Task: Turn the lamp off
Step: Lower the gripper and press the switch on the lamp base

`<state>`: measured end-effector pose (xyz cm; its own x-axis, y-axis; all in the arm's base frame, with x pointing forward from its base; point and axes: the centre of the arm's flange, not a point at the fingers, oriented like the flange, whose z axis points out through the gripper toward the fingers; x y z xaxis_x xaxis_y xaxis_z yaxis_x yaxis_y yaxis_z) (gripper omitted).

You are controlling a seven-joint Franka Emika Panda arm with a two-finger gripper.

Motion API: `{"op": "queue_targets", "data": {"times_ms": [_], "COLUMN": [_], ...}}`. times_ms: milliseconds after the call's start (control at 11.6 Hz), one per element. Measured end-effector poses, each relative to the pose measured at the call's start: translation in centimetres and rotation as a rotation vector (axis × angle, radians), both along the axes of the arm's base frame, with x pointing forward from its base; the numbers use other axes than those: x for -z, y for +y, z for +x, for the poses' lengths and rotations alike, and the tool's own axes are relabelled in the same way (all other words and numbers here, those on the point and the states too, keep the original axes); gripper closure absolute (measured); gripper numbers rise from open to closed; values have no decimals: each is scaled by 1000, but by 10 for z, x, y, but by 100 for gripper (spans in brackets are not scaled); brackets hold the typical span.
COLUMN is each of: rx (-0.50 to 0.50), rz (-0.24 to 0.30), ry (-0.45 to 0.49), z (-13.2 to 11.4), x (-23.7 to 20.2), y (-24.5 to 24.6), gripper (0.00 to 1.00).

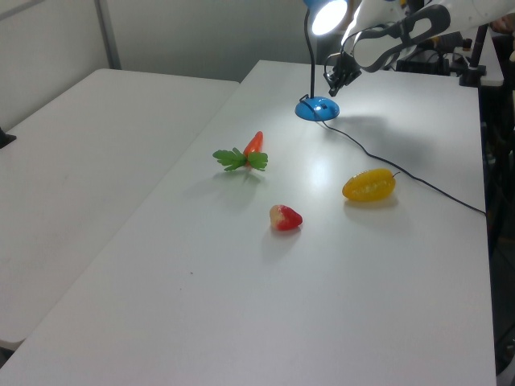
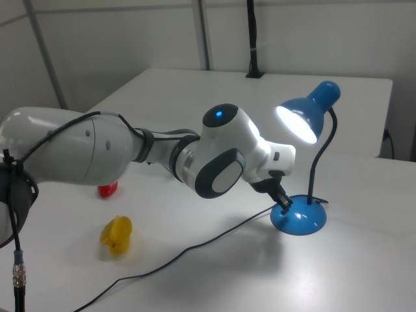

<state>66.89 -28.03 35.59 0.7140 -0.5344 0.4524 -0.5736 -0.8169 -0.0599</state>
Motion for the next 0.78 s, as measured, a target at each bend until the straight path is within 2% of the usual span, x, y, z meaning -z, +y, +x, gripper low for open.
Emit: {"op": "queue_targets", "data": {"times_ms": [775], "rx": [-13], "rz": [-3], "ry": [19], "z": [15], "x": [22], "y": [16], "gripper": [99]}}
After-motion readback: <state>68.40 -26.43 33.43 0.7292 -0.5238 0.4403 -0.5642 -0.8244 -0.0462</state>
